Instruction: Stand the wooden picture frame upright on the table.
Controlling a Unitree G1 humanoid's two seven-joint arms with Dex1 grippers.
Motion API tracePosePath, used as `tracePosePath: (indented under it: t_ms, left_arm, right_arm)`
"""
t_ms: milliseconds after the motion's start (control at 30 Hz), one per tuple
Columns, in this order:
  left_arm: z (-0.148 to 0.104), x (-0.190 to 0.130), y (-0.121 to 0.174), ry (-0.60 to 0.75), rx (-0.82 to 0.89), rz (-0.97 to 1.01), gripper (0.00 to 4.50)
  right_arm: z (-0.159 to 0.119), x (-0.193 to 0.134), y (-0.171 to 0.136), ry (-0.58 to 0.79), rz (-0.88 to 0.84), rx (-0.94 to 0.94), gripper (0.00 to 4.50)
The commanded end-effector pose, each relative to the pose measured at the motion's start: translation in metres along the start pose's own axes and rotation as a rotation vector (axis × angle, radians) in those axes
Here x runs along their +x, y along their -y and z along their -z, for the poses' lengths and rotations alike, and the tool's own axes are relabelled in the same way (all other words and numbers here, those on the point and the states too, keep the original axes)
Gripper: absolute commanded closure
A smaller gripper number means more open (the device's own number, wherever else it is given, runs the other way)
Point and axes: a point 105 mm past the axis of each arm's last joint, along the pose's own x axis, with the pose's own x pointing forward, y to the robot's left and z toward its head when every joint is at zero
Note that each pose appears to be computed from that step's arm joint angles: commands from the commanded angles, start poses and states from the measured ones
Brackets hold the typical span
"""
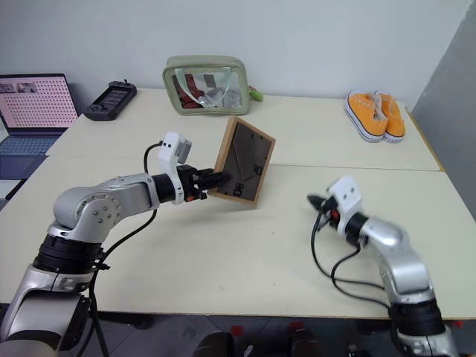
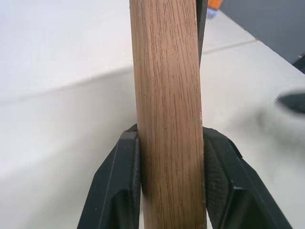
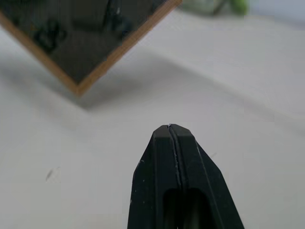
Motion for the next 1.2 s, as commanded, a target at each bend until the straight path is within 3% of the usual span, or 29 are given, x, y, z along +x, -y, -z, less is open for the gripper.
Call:
tracePosePath:
  t_ms: [33, 133, 233, 533, 1000, 1200]
  left_arm:
    - [-0.033, -0.002, 0.009, 0.118, 0.115, 0.034, 3.16]
    - [-0.045, 0.001, 0.02, 0.158, 0.135, 0.069, 3.16]
    - [-0.052, 0.004, 0.032, 0.18, 0.166, 0.107, 3.16]
    - [-0.053, 0.002, 0.056, 0.188, 0.196, 0.194, 3.16]
    - [-0.048, 0.0, 0.061, 0.175, 0.185, 0.223, 3.16]
    - [-0.047, 0.004, 0.061, 0.175, 0.179, 0.224, 3.16]
  right_arm:
    - [-0.04, 0.003, -0.003, 0.11, -0.024, 0.0, 4.5]
    - [-0.067, 0.014, -0.015, 0.192, -0.07, 0.022, 4.5]
    - [-0.074, 0.024, -0.027, 0.218, -0.11, 0.039, 4.5]
    - [-0.079, 0.04, -0.034, 0.239, -0.138, 0.03, 2.75]
    - [-0.083, 0.046, -0.001, 0.229, -0.125, -0.043, 2.75]
    - [-0.095, 0.05, -0.012, 0.267, -0.159, -0.041, 2.75]
